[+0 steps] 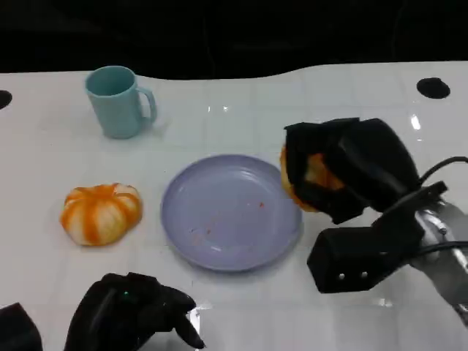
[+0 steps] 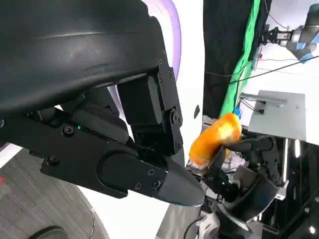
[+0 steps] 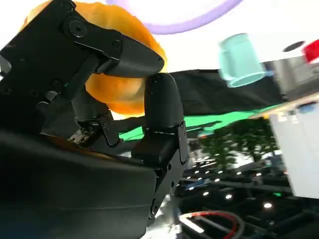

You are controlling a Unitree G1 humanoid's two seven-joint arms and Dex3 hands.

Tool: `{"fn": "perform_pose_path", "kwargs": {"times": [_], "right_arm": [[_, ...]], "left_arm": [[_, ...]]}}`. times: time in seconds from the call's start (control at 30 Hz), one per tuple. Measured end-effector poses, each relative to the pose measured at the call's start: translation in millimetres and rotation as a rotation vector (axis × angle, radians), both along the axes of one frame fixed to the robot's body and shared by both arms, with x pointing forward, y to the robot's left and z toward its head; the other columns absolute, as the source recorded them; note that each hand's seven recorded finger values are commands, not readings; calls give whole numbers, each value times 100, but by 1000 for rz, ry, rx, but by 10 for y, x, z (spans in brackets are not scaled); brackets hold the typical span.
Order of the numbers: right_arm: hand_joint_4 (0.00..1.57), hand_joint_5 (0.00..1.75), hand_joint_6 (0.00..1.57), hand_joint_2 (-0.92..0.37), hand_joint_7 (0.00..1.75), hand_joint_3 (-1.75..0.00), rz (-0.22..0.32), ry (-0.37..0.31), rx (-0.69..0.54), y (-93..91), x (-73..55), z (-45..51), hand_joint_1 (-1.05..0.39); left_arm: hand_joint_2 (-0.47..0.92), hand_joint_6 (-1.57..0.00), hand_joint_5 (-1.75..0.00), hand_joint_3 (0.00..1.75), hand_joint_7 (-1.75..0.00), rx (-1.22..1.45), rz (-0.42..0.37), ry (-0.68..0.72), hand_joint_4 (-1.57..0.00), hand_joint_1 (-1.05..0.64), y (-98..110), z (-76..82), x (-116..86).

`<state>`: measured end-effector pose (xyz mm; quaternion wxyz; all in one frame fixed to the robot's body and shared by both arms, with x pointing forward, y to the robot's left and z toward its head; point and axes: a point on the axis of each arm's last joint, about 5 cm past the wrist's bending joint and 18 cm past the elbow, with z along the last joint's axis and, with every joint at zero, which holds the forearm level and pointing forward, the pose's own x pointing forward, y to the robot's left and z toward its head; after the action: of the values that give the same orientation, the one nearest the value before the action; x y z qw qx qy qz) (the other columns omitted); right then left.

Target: Grasp the bread from the table and place it into the plate.

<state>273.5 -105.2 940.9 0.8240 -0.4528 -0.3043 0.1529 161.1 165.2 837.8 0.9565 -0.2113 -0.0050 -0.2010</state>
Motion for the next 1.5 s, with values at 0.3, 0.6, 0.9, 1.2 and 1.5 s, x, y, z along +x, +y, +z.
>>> {"fn": "perform_pose_path", "kwargs": {"times": [0.3, 0.6, 0.9, 1.2, 1.5], "right_arm": [[103, 175, 77, -24, 168, -137, 101, 59, 23, 238, 86, -61, -14], [94, 175, 84, -34, 131, -126, 100, 159, 6, 374, 148, -233, -12], [13, 41, 42, -91, 1, -25, 159, 284, -75, 341, 163, -269, -50], [0, 5, 16, -92, 0, -33, 229, 313, -182, 308, 165, -109, -71], [9, 12, 19, -92, 2, -35, 244, 306, -156, 228, 92, -40, -70]], "left_arm": [[88, -156, -82, 1, 0, 9, -3, -6, -130, -94, -7, 2, -1], [86, -156, -83, 0, -1, 8, -1, -7, -129, -93, -14, -5, -18], [85, -157, -83, 0, -1, 3, -11, 4, -130, -94, -35, -14, -36], [86, -157, -83, 0, -1, 5, -7, 5, -131, -95, -37, -12, -34], [86, -157, -83, 0, -2, 6, -6, 6, -130, -93, -39, -11, -31]]}}
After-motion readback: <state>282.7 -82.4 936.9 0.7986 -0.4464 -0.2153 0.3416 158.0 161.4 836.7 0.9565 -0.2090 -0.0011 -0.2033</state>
